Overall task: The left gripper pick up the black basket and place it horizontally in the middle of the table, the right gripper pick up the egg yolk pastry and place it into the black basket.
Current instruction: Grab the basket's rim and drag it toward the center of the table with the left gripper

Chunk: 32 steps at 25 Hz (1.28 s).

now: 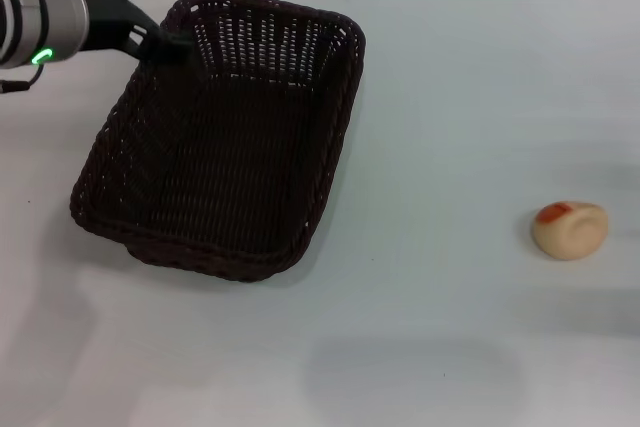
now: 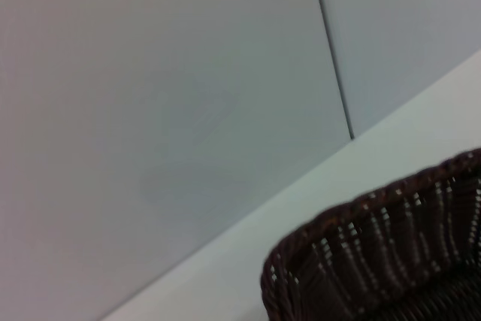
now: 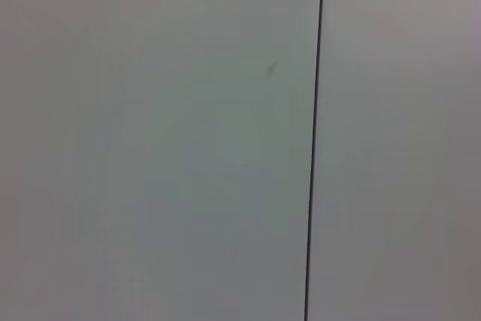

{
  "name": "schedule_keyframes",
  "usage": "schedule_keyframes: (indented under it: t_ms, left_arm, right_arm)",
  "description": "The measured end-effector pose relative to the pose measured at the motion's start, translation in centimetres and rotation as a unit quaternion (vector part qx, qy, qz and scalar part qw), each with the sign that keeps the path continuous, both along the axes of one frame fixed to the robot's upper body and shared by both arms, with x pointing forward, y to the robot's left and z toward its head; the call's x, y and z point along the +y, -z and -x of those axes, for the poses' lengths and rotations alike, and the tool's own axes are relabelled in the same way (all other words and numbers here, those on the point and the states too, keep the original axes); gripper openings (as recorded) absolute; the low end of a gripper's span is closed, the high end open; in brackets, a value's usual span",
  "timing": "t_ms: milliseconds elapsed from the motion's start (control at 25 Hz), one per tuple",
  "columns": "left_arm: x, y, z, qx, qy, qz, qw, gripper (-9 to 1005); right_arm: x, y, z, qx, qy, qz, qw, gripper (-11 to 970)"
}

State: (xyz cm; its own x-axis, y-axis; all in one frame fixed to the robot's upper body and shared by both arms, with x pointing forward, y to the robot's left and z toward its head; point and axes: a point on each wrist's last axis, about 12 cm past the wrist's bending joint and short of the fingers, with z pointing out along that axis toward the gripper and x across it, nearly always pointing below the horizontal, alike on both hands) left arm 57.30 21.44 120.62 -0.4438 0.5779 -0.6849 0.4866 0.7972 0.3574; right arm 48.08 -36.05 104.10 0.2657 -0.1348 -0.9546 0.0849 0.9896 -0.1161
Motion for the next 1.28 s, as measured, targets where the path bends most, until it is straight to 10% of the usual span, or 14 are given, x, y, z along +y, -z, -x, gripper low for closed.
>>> schedule_keyframes:
  t_ms: [1280]
  left_arm:
    - [-0.3,1.9,-2.7,0.143,-0.074,0.014,0.987,786]
  right_arm:
    - [0.0,0.3,0.2,0.008,-0.001,0.0,1.0,693]
